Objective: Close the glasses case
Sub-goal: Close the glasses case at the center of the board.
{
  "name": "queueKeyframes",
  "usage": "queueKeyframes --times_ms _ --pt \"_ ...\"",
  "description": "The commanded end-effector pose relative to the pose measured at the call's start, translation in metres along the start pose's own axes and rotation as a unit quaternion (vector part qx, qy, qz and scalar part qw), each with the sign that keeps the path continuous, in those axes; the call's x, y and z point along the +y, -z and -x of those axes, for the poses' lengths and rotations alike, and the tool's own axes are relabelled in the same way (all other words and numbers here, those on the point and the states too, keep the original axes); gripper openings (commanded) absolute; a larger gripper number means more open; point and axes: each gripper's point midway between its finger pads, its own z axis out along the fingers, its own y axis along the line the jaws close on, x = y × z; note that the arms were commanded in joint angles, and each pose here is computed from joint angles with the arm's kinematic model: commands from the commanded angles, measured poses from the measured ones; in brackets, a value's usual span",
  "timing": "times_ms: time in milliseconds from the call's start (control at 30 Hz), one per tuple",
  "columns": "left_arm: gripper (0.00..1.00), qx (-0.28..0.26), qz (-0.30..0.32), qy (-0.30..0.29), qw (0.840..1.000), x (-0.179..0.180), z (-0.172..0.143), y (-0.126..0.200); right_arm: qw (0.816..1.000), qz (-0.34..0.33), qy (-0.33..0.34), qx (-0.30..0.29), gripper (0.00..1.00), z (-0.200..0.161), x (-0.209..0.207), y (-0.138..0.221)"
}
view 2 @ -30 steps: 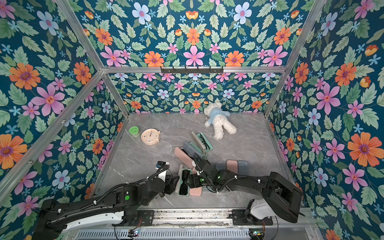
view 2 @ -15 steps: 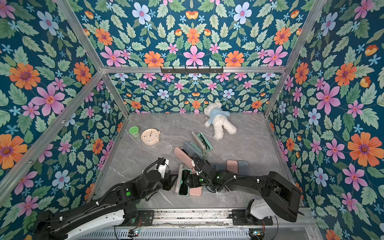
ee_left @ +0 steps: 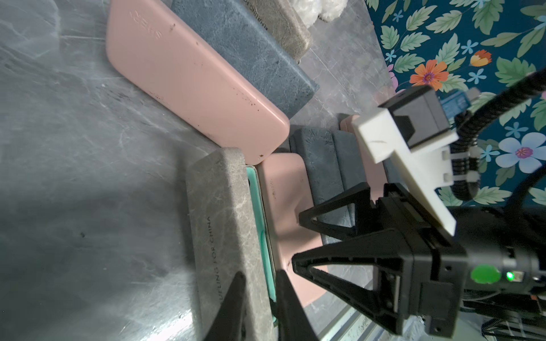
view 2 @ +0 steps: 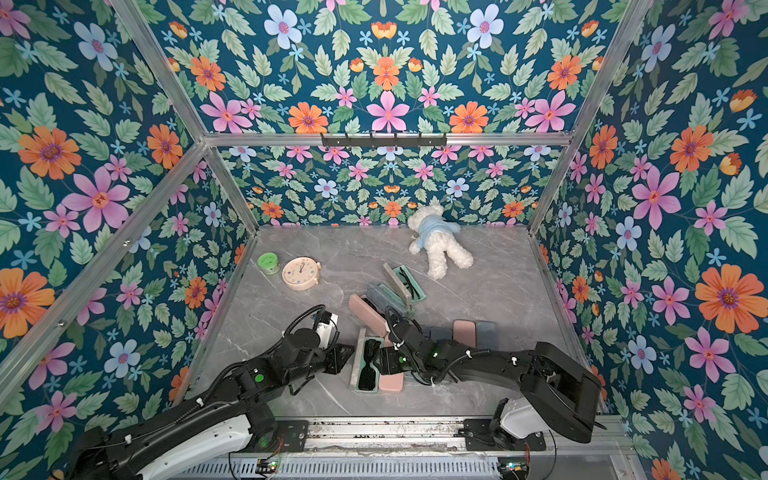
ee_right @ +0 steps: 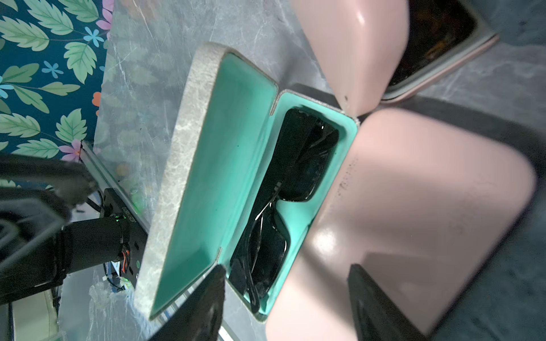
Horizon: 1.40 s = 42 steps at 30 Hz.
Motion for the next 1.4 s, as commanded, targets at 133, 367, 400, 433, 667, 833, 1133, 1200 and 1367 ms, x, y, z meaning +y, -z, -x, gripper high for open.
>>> queueKeyframes --times_ms 133,367,400,433,667,833,1133,1200,1367 --pt "0.22 0.012 -0.006 -0.009 1.0 -0.001 -0.003 -0.002 1.0 0.0 -0.001 -0.003 0.67 0.001 0.0 -0.001" --pt "0.22 0.035 -0.001 -0.016 0.999 0.001 -0.01 -0.013 1.0 -0.005 -0.001 -0.002 0.67 0.0 -0.003 -0.003" --pt "0.22 0.036 0.0 -0.017 0.999 0.001 -0.01 -0.014 1.0 -0.005 -0.001 -0.001 0.67 -0.001 -0.003 -0.004" --pt "0.21 0.037 0.001 -0.018 0.999 0.002 -0.01 -0.015 1.0 -0.006 -0.002 0.0 0.67 -0.002 -0.004 -0.004" --pt "0.18 0.046 0.008 -0.018 0.999 0.006 -0.013 -0.019 1.0 -0.015 -0.002 0.0 0.65 -0.002 -0.008 -0.005" --pt "0.18 0.049 0.01 -0.016 0.999 0.009 -0.016 -0.021 0.999 -0.033 -0.003 0.001 0.6 -0.004 -0.016 -0.005" --pt "0.17 0.053 0.008 -0.017 0.998 0.008 -0.017 -0.022 0.998 -0.062 0.0 0.005 0.48 -0.004 -0.024 -0.005" --pt "0.17 0.053 0.006 -0.017 0.998 0.007 -0.017 -0.023 0.997 -0.072 0.003 0.007 0.47 -0.005 -0.025 -0.004" --pt "0.16 0.058 0.004 -0.017 0.998 0.008 -0.019 -0.025 0.994 -0.109 0.012 0.015 0.39 -0.004 -0.03 -0.005"
